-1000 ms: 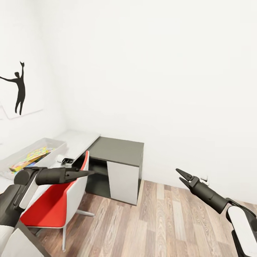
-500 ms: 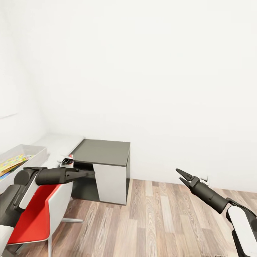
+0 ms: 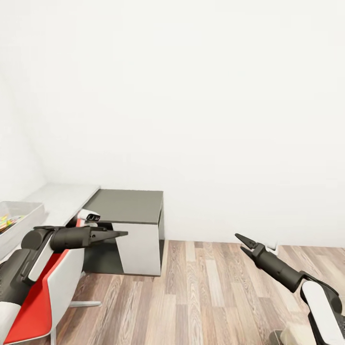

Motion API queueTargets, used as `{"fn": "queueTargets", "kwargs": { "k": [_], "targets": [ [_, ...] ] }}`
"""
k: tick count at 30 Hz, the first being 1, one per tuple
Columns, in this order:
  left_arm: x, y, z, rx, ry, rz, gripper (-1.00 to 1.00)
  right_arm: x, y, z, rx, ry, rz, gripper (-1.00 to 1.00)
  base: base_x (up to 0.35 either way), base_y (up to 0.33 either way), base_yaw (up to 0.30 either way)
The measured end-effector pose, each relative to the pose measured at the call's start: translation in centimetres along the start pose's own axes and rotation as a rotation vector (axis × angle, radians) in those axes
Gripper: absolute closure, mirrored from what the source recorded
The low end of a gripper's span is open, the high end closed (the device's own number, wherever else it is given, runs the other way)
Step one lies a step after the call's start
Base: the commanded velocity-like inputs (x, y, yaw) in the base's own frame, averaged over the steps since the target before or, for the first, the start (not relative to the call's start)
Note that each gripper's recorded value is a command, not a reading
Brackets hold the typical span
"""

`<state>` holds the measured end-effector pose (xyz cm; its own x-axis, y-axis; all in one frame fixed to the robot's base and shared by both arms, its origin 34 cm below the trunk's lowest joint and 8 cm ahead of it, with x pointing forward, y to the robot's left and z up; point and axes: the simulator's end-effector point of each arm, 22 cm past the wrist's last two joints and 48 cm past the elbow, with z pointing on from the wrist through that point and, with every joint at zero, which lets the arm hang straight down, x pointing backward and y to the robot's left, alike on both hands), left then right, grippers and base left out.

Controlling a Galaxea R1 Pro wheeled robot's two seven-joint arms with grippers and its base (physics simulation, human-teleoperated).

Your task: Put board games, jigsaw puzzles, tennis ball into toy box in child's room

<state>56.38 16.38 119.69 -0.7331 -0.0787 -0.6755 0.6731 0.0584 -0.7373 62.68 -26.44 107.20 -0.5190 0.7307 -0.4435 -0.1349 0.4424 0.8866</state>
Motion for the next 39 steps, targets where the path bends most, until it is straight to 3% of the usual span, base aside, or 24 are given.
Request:
{"fn": "queueTargets", "kwargs": {
  "k": [8,13,16,19,20,23,24,28,29,33,37,38,39],
  "targets": [
    [0.4,1.0,0.2,-0.024,0.007,-0.018,-1.0,2.5,-4.6,0.0,0.088,0.048,0.073,-1.0,0.0,0.0,-0.013],
    [1.6,4.2,-0.2,-0.121,0.022,-0.064,-1.0,3.8,-6.7,-0.1,0.148,0.082,0.062,-1.0,0.0,0.0,-0.002],
    [4.6,9.5,-1.2,-0.267,0.063,-0.167,-1.0,5.8,-9.4,-0.3,0.238,0.131,0.032,-1.0,0.0,0.0,0.0],
    [7.5,12.6,-1.2,-0.341,0.102,-0.245,-1.0,7.7,-12.3,-0.9,0.326,0.181,0.018,-1.0,0.0,0.0,0.0],
    [9.6,14.3,-0.8,-0.383,0.134,-0.288,-1.0,9.1,-14.4,-1.5,0.385,0.211,0.008,-1.0,0.0,0.0,0.0],
    [12.9,17.0,-0.4,-0.457,0.189,-0.333,-1.0,10.8,-17.4,-2.5,0.461,0.239,-0.004,-1.0,0.0,0.0,0.0],
    [15.2,18.9,-0.5,-0.518,0.229,-0.347,-1.0,11.9,-19.2,-3.1,0.503,0.249,-0.013,-1.0,0.0,0.0,0.0],
    [20.6,22.7,-1.0,-0.66,0.313,-0.379,-1.0,14.9,-23.1,-4.8,0.584,0.267,0.001,-1.0,0.0,0.0,0.0],
    [23.4,24.3,-1.4,-0.73,0.356,-0.395,-1.0,16.8,-25.2,-6.1,0.632,0.28,0.009,-1.0,0.0,0.0,0.0],
    [29.1,26.9,-2.2,-0.862,0.436,-0.416,-1.0,21.4,-29.2,-9.3,0.74,0.319,0.02,-1.0,0.0,0.0,0.0],
    [33.8,29.1,-3.4,-1.015,0.504,-0.383,-1.0,25.2,-31.9,-12.5,0.834,0.37,-0.023,-1.0,0.0,0.0,0.0],
    [35.7,30.0,-4.4,-1.099,0.531,-0.359,-1.0,26.3,-32.8,-13.8,0.868,0.388,-0.058,-1.0,0.0,0.0,0.0],
    [36.6,30.4,-5.0,-1.142,0.542,-0.346,-1.0,26.7,-33.2,-14.4,0.884,0.393,-0.075,-1.0,0.0,0.0,0.0]
  ]
}}
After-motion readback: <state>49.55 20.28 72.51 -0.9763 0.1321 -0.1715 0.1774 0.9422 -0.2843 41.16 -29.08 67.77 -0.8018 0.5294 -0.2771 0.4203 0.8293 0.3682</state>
